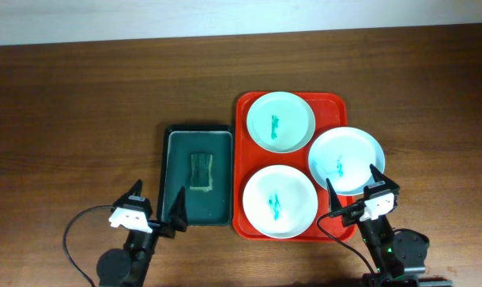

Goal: Clean dirty plates on tray and stack at the side
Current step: 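Grasp the sponge with the left gripper and the lower plate's rim with the right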

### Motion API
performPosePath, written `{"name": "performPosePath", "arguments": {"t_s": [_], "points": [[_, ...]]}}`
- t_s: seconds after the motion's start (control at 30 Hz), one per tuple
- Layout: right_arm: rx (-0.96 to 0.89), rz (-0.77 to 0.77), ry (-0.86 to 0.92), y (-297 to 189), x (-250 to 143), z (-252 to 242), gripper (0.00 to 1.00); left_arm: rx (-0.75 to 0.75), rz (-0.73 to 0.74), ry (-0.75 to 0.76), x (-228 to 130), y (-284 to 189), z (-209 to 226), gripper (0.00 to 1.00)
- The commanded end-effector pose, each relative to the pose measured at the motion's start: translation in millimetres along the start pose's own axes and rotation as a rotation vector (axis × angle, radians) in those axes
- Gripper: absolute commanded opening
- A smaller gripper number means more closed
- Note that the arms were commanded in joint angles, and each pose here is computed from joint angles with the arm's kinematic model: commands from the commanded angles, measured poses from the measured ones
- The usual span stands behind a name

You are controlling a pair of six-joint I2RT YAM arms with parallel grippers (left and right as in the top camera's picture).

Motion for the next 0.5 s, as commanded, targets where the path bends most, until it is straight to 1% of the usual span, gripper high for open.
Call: {"name": "performPosePath", "arguments": {"t_s": [0.0, 0.1, 0.17, 0.2, 0.23, 0.27, 0.33, 0.37, 0.4, 0.43, 0.47], "points": [[0.107, -0.029, 0.048, -1, 4, 17, 0.98, -0.129, -0.109, 0.045, 27, -4, -23, 0.99], [0.222, -0.084, 0.034, -6, 23, 32, 0.98, -0.172, -0.159, 0.059, 54, -11, -36, 0.99], [0.262, -0.154, 0.007, -18, 59, 35, 0.98, -0.161, -0.116, 0.050, 74, -17, -42, 0.99], [0.256, -0.187, -0.007, -29, 89, 32, 0.98, -0.149, -0.052, 0.038, 82, -18, -44, 0.99], [0.254, -0.193, -0.010, -36, 105, 30, 0.98, -0.144, -0.002, 0.028, 87, -17, -47, 0.99], [0.248, -0.184, -0.006, -45, 126, 28, 0.98, -0.121, 0.089, 0.009, 96, -14, -49, 0.99], [0.253, -0.144, 0.011, -55, 153, 24, 0.98, -0.094, 0.211, -0.017, 111, -7, -52, 0.99], [0.258, -0.113, 0.023, -58, 164, 23, 0.98, -0.077, 0.272, -0.030, 119, -1, -54, 0.99], [0.272, -0.039, 0.055, -59, 180, 20, 0.98, -0.043, 0.400, -0.057, 130, 11, -55, 0.99], [0.281, 0.019, 0.079, -57, 185, 18, 0.98, -0.029, 0.455, -0.069, 132, 16, -55, 0.99], [0.296, 0.100, 0.113, -53, 187, 17, 0.98, -0.004, 0.551, -0.090, 133, 23, -54, 0.99]]}}
Point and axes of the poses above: each gripper's point midway between its finger pads, its own y axis out along the fingers, its own z axis along the line the jaws close on, x = y × z, the point moved 2 cm from there along -y, back along the fingers, and after that the axes turned 5 degrees about -y, right-handed, at the moved point
